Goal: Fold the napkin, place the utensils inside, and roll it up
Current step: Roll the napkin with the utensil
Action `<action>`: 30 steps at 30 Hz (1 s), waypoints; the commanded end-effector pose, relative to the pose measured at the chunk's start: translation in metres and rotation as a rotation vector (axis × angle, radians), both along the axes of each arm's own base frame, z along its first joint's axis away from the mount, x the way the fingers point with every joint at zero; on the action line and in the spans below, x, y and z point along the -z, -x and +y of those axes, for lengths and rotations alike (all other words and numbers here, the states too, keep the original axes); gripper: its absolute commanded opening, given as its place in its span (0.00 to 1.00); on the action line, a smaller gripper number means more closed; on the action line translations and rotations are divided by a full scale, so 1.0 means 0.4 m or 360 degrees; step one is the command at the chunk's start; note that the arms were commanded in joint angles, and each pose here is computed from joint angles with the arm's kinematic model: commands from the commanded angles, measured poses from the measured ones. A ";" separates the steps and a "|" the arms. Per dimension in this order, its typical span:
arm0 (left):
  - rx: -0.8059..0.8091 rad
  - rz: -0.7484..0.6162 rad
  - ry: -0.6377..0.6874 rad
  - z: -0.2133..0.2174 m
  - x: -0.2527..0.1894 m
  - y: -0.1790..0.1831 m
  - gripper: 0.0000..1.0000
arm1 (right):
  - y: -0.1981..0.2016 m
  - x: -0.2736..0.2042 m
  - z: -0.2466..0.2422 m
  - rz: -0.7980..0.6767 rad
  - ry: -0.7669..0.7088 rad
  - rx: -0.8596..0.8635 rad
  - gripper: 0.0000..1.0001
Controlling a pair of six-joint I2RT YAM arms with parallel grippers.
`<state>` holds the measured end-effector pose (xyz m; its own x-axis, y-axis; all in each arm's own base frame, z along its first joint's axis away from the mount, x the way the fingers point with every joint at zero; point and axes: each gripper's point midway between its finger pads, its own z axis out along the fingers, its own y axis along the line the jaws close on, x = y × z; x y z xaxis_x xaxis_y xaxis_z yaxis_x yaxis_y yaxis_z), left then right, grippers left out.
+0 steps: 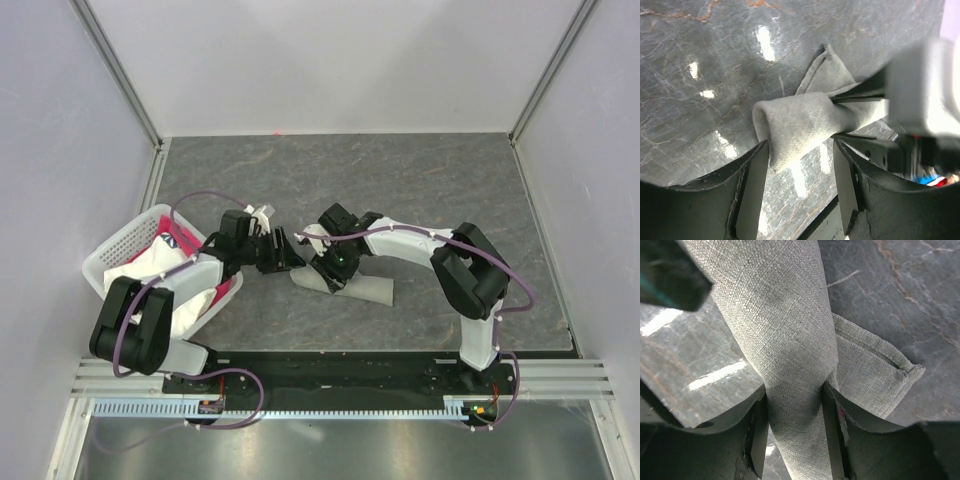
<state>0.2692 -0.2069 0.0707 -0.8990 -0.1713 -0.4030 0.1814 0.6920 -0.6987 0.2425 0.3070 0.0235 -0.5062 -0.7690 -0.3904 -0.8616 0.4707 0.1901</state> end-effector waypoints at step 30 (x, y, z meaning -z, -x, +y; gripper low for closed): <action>0.0145 -0.0017 0.0122 -0.032 0.063 0.042 0.07 | 0.025 0.039 0.010 0.0794 -0.0288 0.0055 0.61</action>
